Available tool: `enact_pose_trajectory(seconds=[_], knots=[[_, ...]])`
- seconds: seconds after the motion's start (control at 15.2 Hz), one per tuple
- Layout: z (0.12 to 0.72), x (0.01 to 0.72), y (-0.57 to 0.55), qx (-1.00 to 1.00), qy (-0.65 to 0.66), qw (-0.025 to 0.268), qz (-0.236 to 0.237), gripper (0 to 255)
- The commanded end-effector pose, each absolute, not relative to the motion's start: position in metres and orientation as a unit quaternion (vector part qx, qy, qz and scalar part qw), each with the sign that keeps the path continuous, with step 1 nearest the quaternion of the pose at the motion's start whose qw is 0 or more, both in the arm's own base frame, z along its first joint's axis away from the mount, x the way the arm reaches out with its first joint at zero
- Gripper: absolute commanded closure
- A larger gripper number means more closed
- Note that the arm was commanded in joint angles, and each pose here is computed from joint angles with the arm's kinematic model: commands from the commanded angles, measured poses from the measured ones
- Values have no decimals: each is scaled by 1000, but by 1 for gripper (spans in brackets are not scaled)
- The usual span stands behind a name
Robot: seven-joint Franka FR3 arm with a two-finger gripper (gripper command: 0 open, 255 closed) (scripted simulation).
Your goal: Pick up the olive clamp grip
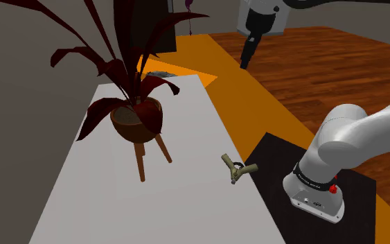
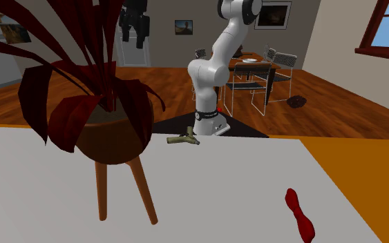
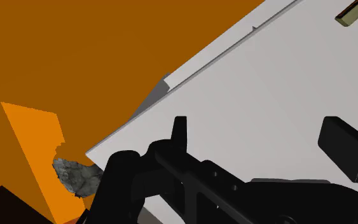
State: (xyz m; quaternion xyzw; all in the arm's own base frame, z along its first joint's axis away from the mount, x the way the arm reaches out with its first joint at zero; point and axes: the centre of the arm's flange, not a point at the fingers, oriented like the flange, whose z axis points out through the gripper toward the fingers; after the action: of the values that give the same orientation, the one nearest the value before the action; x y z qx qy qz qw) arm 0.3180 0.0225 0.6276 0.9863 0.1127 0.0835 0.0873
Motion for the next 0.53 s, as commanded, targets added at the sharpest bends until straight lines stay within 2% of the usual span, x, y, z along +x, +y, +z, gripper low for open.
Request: enact_pose_trajectory(seconds=[0.0, 0.46], knots=[[628, 318, 23, 986, 113, 87, 84, 0], [549, 314, 60, 979, 183, 68, 48, 0]])
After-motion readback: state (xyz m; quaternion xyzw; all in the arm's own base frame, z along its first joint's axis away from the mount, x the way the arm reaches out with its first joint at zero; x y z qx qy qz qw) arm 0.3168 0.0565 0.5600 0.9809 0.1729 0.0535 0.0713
